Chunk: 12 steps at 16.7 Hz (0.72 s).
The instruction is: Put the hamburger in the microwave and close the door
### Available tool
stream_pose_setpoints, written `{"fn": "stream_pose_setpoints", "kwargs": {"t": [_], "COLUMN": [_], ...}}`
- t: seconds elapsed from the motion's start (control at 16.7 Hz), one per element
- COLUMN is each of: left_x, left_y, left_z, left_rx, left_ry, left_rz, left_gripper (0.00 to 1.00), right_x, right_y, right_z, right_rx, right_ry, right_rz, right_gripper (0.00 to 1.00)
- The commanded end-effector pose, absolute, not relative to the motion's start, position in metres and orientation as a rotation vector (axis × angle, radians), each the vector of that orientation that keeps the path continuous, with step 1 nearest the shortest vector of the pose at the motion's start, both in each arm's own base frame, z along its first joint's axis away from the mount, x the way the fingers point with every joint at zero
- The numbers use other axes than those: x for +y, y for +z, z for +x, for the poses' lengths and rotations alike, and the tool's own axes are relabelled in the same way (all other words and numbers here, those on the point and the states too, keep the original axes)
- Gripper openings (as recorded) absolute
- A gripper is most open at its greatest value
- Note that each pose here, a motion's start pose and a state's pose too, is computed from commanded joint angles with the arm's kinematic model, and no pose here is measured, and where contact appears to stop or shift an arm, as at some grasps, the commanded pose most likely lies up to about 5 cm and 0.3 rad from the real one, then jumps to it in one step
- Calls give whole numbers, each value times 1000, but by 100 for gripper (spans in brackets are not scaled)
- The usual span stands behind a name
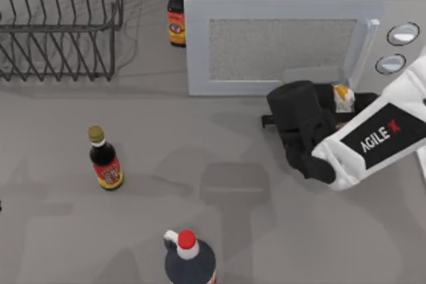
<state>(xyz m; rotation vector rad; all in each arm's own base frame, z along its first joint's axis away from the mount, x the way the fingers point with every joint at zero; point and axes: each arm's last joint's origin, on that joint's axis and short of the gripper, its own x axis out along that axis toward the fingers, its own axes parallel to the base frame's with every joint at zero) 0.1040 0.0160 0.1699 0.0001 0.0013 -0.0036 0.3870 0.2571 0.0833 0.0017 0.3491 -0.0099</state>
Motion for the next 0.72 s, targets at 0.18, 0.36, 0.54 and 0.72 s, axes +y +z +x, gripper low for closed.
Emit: {"fn": "stream_pose_setpoints", "kwargs": {"t": [0.18, 0.36, 0.54, 0.72], "left_x": [20, 25, 27, 27], "left_y": [173, 176, 177, 176], "left_z": [103, 101, 101, 101], "left_rx": [0, -1, 0, 0], "left_ry": [-2, -1, 0, -1], "left_rz": [1, 1, 0, 1], "left_gripper": [0, 0, 0, 0], "right_x": [257, 257, 257, 257], "right_y": [83, 83, 83, 83], "right_z": [387, 387, 387, 387], "right_rx": [349, 349, 349, 349], "right_ry": [-10, -10, -10, -10], "right_rz": [2, 2, 2, 2], "right_gripper": [100, 100, 100, 100]}}
